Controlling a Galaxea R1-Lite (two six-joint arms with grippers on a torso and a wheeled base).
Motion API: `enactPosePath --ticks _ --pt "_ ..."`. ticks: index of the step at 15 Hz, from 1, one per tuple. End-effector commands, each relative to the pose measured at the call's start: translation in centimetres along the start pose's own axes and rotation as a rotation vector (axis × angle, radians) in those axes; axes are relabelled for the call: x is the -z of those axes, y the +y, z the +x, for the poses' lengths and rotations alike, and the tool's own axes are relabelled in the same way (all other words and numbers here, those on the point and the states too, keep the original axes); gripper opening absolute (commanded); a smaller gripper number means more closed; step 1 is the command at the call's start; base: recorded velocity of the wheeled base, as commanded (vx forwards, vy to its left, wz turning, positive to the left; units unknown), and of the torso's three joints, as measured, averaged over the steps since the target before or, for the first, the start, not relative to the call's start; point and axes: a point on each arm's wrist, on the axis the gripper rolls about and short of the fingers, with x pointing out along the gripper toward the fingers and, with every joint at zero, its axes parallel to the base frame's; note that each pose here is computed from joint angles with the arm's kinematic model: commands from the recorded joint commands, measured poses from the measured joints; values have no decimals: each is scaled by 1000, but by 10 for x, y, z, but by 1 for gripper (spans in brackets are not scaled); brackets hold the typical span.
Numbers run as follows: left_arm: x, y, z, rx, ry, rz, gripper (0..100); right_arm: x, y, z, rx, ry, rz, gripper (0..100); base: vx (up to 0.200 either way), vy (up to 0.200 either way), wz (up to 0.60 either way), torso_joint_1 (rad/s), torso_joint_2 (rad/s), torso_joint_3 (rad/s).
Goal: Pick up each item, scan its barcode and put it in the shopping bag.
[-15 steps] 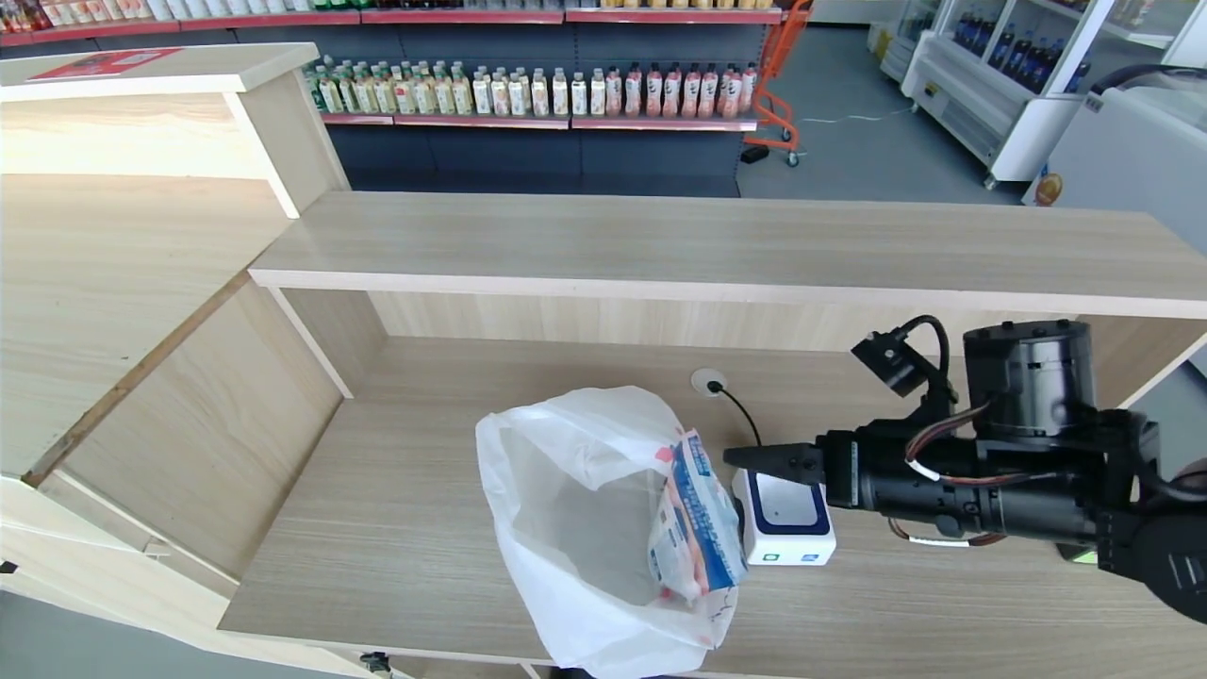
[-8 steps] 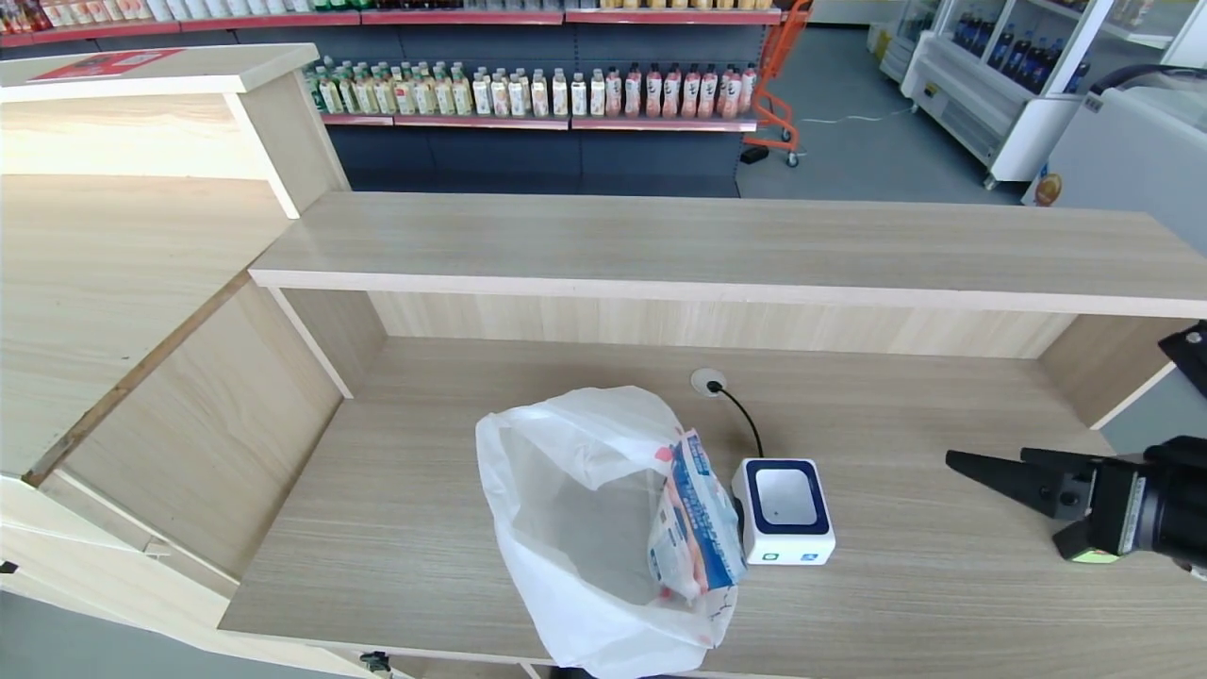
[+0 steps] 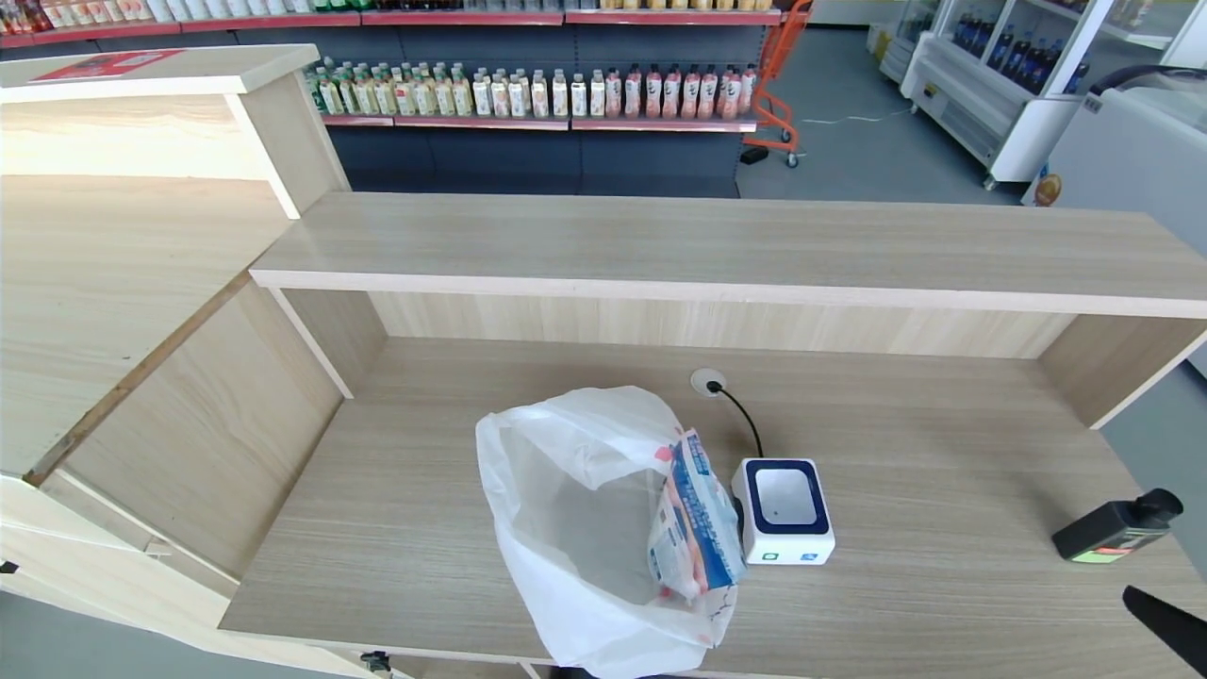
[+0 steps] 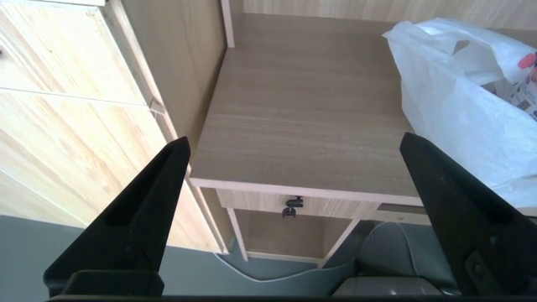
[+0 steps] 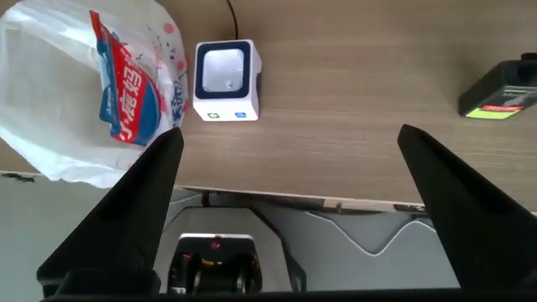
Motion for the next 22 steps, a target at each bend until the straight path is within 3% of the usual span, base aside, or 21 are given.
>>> enactPosePath --ticks 1,4,6,7,18,22 --pt "0 0 0 -1 0 0 100 38 -2 -26 58 -95 -4 100 0 0 0 0 0 0" --pt "0 0 0 -1 0 0 100 56 -2 -34 83 -132 -5 100 0 0 0 0 0 0" --pt "0 0 0 -1 0 0 100 94 -4 -40 85 -212 -32 100 0 0 0 0 0 0" --pt "0 0 0 -1 0 0 100 99 -4 -43 85 -241 -41 100 0 0 0 0 0 0" --pt "0 0 0 -1 0 -2 100 99 -4 -44 111 -248 -43 100 0 0 0 0 0 0" --pt "0 0 0 -1 0 1 100 99 -4 -44 111 -249 -47 100 0 -200 0 2 -2 5"
